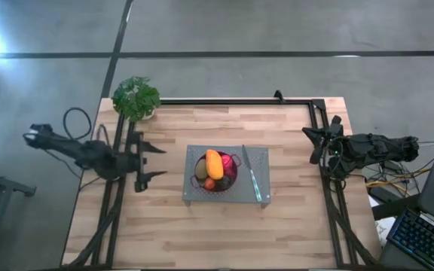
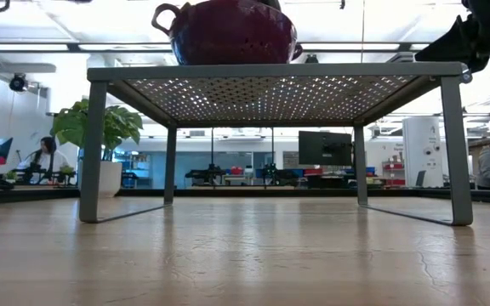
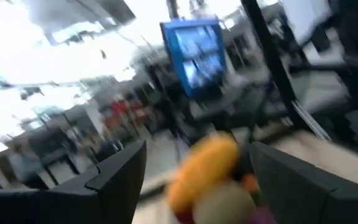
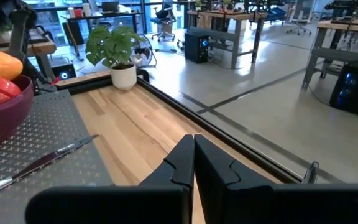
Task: Pick & Place Fruit
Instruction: Return to Home Position
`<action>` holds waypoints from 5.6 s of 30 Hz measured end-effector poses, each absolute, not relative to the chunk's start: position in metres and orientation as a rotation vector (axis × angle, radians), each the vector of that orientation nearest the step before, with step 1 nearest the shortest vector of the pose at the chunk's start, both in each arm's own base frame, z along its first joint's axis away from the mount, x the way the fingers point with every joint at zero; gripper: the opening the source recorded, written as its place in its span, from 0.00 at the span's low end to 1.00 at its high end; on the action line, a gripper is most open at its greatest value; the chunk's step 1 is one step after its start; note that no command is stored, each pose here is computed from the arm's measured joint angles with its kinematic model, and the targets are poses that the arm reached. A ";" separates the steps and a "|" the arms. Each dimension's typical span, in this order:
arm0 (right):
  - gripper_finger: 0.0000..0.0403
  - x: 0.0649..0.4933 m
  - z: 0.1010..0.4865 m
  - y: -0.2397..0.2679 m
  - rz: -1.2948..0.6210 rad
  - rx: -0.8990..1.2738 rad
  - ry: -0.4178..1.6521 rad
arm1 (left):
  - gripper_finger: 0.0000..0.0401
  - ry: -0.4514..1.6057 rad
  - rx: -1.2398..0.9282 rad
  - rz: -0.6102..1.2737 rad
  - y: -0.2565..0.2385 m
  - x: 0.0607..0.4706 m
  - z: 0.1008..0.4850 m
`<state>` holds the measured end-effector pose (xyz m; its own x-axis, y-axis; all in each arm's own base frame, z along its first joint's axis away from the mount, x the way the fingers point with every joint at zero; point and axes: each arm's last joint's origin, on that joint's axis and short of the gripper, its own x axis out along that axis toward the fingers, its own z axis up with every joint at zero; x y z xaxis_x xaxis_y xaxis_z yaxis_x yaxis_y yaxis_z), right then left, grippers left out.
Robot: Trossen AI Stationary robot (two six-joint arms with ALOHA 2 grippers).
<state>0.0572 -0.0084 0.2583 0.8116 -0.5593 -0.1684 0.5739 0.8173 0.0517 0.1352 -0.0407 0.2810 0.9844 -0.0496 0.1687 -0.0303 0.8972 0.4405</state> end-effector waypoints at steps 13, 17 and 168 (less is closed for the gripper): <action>0.02 0.057 0.258 -0.008 -0.605 0.102 0.148 | 0.73 -0.058 0.403 -0.072 -0.028 0.127 0.203; 0.02 0.057 0.258 -0.008 -0.605 0.102 0.148 | 0.73 -0.062 0.390 -0.105 -0.027 0.119 0.179; 0.02 0.103 0.173 -0.020 -0.360 0.025 -0.025 | 0.73 0.101 0.389 -0.171 -0.025 0.109 0.156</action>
